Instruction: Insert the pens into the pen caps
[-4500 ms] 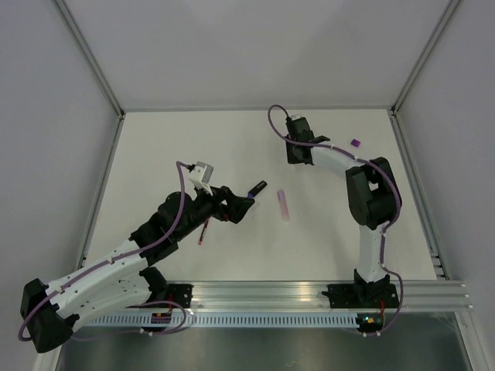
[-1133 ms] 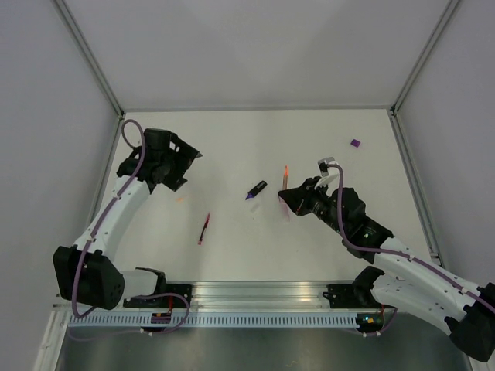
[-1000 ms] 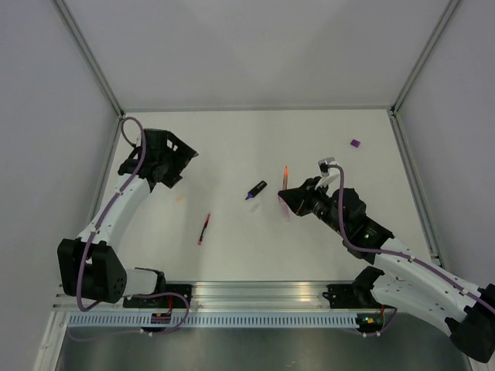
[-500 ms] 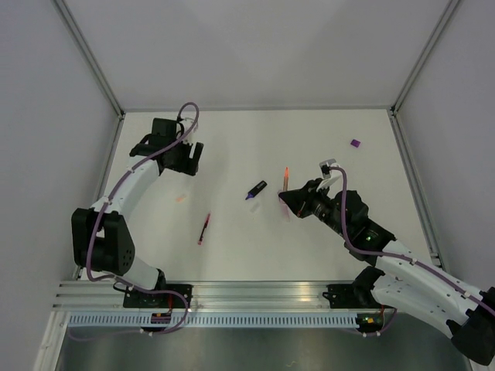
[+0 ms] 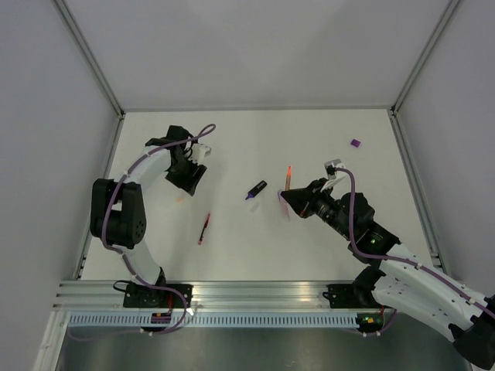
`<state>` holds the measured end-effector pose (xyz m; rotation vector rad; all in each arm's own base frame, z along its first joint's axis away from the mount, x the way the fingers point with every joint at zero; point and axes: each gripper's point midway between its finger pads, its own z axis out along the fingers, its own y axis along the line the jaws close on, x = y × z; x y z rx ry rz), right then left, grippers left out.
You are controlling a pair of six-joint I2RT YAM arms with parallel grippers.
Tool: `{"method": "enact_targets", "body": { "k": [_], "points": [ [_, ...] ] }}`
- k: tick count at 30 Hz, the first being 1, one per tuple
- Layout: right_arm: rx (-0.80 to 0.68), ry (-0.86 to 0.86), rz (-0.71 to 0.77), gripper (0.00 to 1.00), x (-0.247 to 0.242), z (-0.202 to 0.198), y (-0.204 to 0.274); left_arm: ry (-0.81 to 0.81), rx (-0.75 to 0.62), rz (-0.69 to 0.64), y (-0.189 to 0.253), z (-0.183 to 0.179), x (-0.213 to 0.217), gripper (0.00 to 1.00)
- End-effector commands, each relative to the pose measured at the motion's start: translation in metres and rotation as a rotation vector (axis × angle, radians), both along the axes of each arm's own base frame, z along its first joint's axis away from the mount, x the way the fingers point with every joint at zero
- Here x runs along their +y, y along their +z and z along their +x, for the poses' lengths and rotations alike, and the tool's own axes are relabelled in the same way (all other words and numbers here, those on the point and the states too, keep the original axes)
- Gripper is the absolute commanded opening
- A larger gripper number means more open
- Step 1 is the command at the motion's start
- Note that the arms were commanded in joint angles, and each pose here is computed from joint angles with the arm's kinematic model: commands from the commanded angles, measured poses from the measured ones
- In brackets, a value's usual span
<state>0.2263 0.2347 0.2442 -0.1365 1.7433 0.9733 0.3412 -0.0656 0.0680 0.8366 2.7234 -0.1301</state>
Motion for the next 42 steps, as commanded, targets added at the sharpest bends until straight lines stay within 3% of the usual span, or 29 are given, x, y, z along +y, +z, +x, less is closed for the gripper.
{"method": "enact_targets", "body": {
  "k": [1,12,27,29,31,35,37,39,40,42],
  "points": [
    [-0.030,0.012,0.033,0.00,0.002,-0.001,0.010,-0.042,0.012,0.086,-0.010,0.002,0.014,0.63],
    [-0.035,0.012,0.036,0.00,0.002,-0.002,0.013,-0.010,0.014,0.190,-0.030,0.011,0.032,0.60],
    [-0.042,0.035,0.037,0.00,0.003,-0.006,0.016,0.044,0.149,0.195,-0.061,-0.002,0.031,0.50],
    [-0.042,0.037,0.039,0.00,0.003,-0.006,0.017,0.049,0.163,0.183,-0.064,-0.004,0.028,0.45],
    [-0.046,0.034,0.042,0.00,0.002,-0.007,0.017,0.056,0.175,0.181,-0.065,-0.007,0.028,0.33],
    [-0.049,0.032,0.045,0.00,0.001,-0.007,0.019,0.060,0.194,0.166,-0.067,-0.010,0.026,0.25],
    [-0.051,0.031,0.041,0.00,0.001,-0.007,0.018,0.059,0.192,0.130,-0.063,-0.008,0.019,0.11],
    [-0.048,0.034,0.036,0.00,0.003,-0.005,0.015,0.073,0.116,0.082,-0.048,0.004,0.011,0.02],
    [-0.043,0.037,0.032,0.00,0.004,-0.005,0.013,0.080,0.117,0.065,-0.047,0.005,0.007,0.02],
    [-0.026,0.051,0.018,0.00,0.009,-0.003,0.006,0.114,-0.009,-0.025,-0.015,0.028,-0.007,0.02]
  ]
}}
